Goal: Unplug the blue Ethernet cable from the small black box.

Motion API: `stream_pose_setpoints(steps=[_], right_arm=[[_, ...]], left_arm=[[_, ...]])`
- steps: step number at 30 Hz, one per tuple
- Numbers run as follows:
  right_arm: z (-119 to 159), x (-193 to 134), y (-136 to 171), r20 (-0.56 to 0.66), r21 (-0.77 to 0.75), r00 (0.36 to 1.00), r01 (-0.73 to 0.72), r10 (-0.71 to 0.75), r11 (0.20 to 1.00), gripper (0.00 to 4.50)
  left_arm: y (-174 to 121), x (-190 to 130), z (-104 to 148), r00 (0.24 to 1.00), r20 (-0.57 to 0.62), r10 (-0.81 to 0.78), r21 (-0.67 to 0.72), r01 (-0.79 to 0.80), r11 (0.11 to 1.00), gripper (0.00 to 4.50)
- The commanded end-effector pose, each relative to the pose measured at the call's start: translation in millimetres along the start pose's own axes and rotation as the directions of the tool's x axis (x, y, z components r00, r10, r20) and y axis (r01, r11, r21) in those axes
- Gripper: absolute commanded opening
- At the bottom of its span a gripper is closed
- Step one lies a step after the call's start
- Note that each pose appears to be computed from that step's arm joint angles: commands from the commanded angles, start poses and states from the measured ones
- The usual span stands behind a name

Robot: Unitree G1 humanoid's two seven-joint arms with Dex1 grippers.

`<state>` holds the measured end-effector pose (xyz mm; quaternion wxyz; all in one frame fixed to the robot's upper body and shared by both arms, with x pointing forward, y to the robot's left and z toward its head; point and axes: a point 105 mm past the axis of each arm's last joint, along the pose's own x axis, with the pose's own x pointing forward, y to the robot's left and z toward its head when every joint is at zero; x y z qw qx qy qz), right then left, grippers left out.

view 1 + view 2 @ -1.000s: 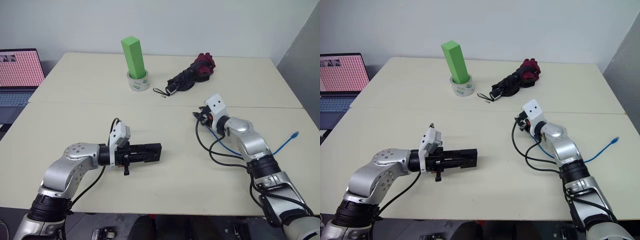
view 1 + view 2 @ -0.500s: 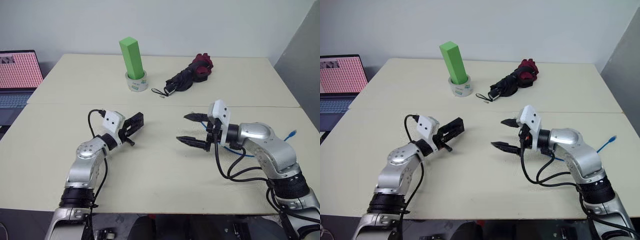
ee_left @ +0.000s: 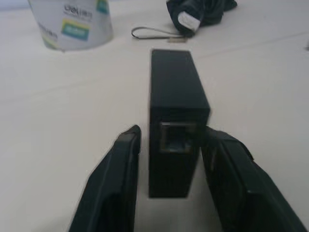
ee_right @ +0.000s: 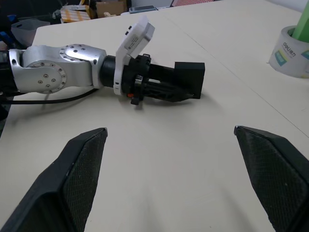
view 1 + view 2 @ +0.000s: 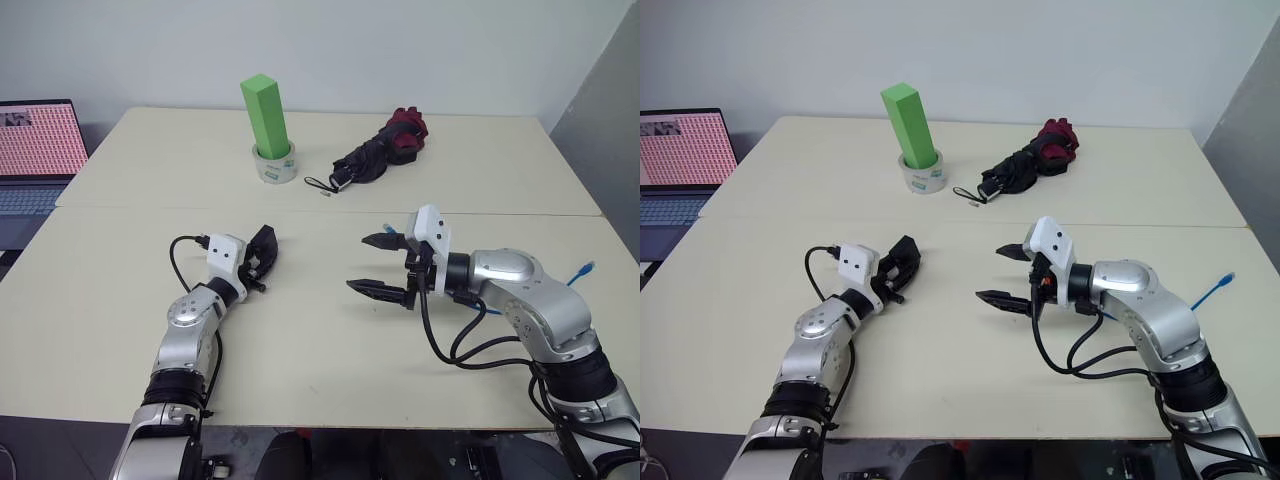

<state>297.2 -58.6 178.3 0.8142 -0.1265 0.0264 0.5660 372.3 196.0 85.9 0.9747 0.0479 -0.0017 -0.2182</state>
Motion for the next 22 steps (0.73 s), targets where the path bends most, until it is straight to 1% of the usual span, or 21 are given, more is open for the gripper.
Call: stream_pose_setpoints(steps=[1, 3, 10, 14, 17, 22], right_arm=[[6, 0, 4, 0.02, -0.026, 1.0, 0.011, -0.011, 1.0, 4.47], [5, -2, 4, 0.019, -0.018, 0.999, 0.032, -0.032, 0.999, 4.47], [-10, -29, -4, -0.013, 0.009, 0.989, 0.147, -0.147, 0.989, 4.47], [-21, -53, -14, -0.055, 0.024, 0.974, 0.223, -0.222, 0.974, 4.47], [-27, -66, -20, -0.08, 0.026, 0.962, 0.263, -0.261, 0.964, 4.47], [-33, -76, -26, -0.108, 0.025, 0.951, 0.293, -0.289, 0.956, 4.47]], left_arm=[[5, -15, -1, 0.999, -0.027, 0.017, 0.022, -0.017, 1.0, 3.22], [8, -28, 1, 0.998, -0.062, 0.022, 0.065, -0.018, 0.998, 3.78], [1, -64, 26, 0.986, -0.16, -0.054, 0.153, 0.079, 0.985, 3.78], [1, -81, 54, 0.978, -0.168, -0.127, 0.165, 0.155, 0.974, 3.78], [-2, -84, 67, 0.974, -0.162, -0.158, 0.175, 0.186, 0.967, 3.78], [-11, -84, 79, 0.965, -0.151, -0.214, 0.168, 0.238, 0.957, 3.78]])
